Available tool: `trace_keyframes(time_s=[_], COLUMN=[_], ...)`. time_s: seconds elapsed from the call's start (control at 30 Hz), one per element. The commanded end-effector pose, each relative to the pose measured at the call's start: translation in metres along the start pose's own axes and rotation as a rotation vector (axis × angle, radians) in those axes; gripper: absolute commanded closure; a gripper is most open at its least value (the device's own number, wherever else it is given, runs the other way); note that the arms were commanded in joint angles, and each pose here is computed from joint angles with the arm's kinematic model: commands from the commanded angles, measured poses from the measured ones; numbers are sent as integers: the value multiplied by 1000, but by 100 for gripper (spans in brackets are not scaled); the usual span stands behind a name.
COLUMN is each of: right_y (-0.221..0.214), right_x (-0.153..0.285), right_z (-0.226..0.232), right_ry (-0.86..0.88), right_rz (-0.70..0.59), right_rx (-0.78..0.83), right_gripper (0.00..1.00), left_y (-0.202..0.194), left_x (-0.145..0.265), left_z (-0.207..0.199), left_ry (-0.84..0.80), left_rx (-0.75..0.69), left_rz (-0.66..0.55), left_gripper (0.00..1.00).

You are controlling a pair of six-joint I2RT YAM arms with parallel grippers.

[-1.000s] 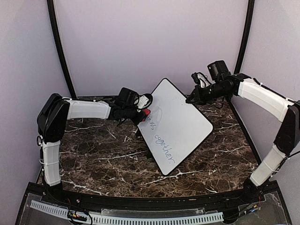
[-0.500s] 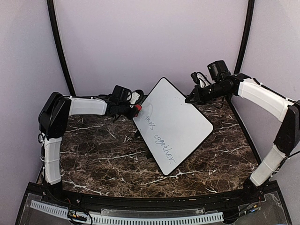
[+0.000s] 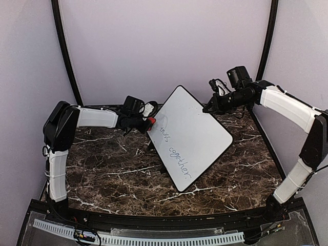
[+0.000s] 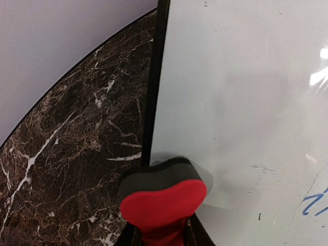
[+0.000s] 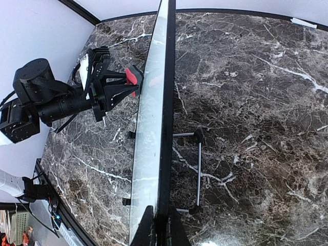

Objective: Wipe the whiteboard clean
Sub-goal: Erase the center of the whiteboard.

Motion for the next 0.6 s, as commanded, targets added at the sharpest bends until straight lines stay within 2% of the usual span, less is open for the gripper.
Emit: trace_keyframes(time_s=[0.0, 0.33, 0.57], right_y=[-21, -21, -21], right_x=[-7, -7, -8], right_z=[25, 25, 25], right_ry=[114, 115, 115], right_rz=[71, 73, 74], right_rx=[122, 121, 122], right_gripper=[100, 100, 100], left_y=[10, 15, 12], left_x=[9, 20, 22], left_z=[-57, -111, -112], left_ry=[-141, -224, -197], left_rx=[-63, -131, -140], left_rz=[-39, -52, -69], left_gripper=[100, 100, 100])
Point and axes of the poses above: each gripper's point midway between its finger pads, its own x axis back along the fingers, its own z axis along the line the jaws close on, y = z × x, the point moved 2 cm from there along x, back along the fingers, and after that the axes turned 1 degree about -x, right-handed, at the moved point
